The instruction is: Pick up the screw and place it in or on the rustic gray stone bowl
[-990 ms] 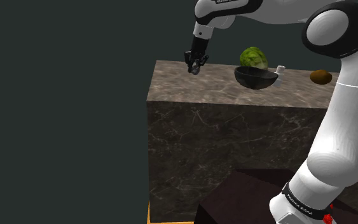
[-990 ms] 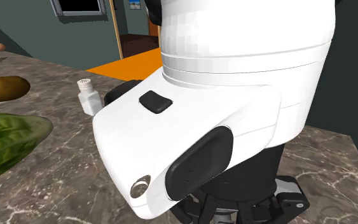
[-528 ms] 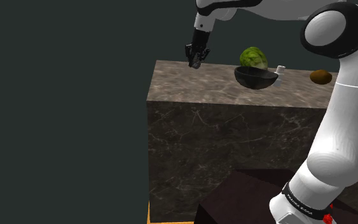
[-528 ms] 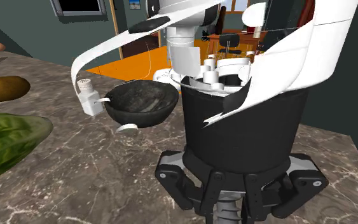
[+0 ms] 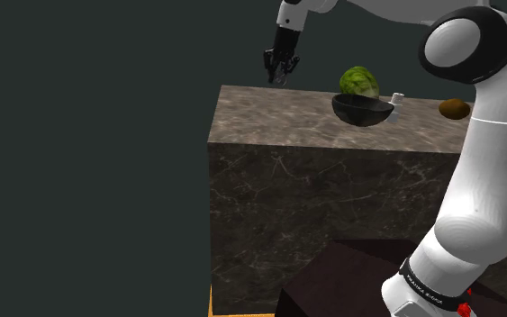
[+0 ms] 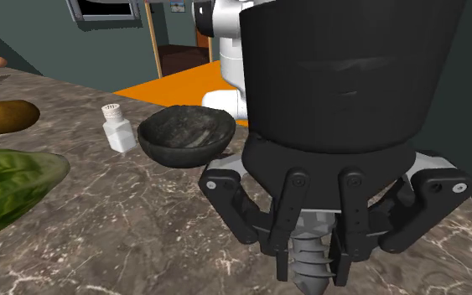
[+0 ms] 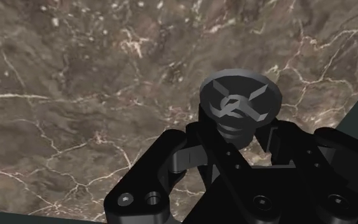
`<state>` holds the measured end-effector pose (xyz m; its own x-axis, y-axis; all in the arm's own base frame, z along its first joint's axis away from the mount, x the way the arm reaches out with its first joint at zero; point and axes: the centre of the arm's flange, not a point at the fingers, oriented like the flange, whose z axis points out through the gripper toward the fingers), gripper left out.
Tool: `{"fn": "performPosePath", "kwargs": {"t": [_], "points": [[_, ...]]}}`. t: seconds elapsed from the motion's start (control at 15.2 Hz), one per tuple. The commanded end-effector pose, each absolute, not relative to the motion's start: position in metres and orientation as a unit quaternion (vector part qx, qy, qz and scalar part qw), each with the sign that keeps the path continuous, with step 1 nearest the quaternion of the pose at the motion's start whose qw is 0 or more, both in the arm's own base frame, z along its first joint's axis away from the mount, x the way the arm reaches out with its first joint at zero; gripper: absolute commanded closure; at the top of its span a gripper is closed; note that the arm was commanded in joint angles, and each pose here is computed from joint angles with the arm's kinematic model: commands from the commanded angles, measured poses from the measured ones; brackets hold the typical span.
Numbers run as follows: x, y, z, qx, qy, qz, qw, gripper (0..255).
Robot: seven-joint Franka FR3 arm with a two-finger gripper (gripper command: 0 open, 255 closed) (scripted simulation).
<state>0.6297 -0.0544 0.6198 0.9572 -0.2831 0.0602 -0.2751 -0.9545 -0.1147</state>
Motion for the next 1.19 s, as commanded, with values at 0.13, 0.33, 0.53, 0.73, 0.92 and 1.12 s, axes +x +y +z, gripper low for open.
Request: {"fn": "performPosePath", "kwargs": {"t": [0.13, 0.33, 0.53, 0.73, 0.92, 1.12], "points": [[0.630, -0.055, 0.642, -0.988, 0.141, -0.038, 0.053, 255], [0.630, -0.055, 0.658, -0.988, 0.141, -0.038, 0.053, 255], [0.630, -0.055, 0.674, -0.988, 0.141, -0.038, 0.053, 255], [0.630, -0.055, 0.690, -0.988, 0.141, -0.038, 0.053, 255], [0.618, -0.059, 0.697, -0.988, 0.141, -0.038, 0.053, 255], [0.581, -0.073, 0.697, -0.988, 0.141, -0.038, 0.053, 255]]}}
